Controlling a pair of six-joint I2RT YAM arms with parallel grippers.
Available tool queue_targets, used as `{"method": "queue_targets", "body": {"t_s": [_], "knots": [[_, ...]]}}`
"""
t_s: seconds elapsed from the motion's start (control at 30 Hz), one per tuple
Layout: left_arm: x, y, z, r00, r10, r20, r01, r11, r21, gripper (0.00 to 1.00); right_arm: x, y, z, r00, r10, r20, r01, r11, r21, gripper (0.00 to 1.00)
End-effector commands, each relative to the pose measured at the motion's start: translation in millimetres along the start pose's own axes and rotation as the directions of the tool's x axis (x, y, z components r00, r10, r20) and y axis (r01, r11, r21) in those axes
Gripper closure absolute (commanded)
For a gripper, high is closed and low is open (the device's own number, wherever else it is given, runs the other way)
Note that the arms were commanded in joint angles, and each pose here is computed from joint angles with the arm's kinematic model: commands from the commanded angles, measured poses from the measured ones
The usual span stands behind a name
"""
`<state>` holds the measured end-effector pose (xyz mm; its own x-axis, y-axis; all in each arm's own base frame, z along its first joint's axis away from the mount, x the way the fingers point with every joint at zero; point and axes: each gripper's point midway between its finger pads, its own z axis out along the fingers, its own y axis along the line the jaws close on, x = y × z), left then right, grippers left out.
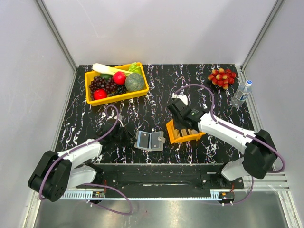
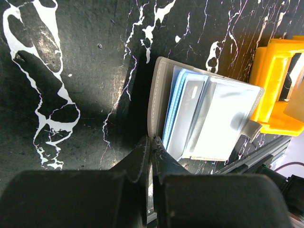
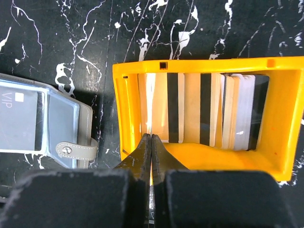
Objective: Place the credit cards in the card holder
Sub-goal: Pick up the credit card from the storage box, then turn over the card slot in the card holder.
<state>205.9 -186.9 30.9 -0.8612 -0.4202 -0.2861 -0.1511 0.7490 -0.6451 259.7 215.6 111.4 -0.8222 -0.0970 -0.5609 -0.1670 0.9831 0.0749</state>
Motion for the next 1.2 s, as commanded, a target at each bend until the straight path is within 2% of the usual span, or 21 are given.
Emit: {"method": "queue_targets", "body": {"t_s": [0.0,0.33,0.57,0.7,0.83,0.93,1.17], "knots": [[-12,-21,-2,0.999,0.031,0.029,-0.032,0.998,0.062,1.00,-35,-5,-27,0.985,0.037,0.170,-0.057,0.992,0.115,1.00],[-13,-22,-3,0.999,0.030,0.032,-0.032,0.997,0.063,1.00,-43,41,-49,0.951,-0.056,0.303,-0.024,0.967,0.253,1.00],[-13,-21,-4,0.999,0.024,0.037,-0.027,0.998,0.061,1.00,-44,68,-39,0.931,-0.108,0.350,-0.026,0.933,0.358,1.00],[-14,-23,-5,0.999,0.024,0.045,-0.027,0.997,0.066,1.00,-39,91,-31,0.941,-0.055,0.333,-0.037,0.965,0.261,1.00],[-16,-26,-8,0.998,0.030,0.054,-0.035,0.996,0.081,1.00,-29,127,-32,0.958,0.014,0.287,-0.022,0.999,0.027,1.00],[-17,-29,-10,0.997,0.033,0.064,-0.039,0.995,0.094,1.00,-22,149,-35,0.968,0.050,0.246,-0.024,0.994,-0.106,1.00],[-18,-35,-15,0.997,0.022,0.074,-0.030,0.992,0.119,1.00,-9,182,-33,0.980,0.101,0.173,-0.052,0.962,-0.268,1.00]]}}
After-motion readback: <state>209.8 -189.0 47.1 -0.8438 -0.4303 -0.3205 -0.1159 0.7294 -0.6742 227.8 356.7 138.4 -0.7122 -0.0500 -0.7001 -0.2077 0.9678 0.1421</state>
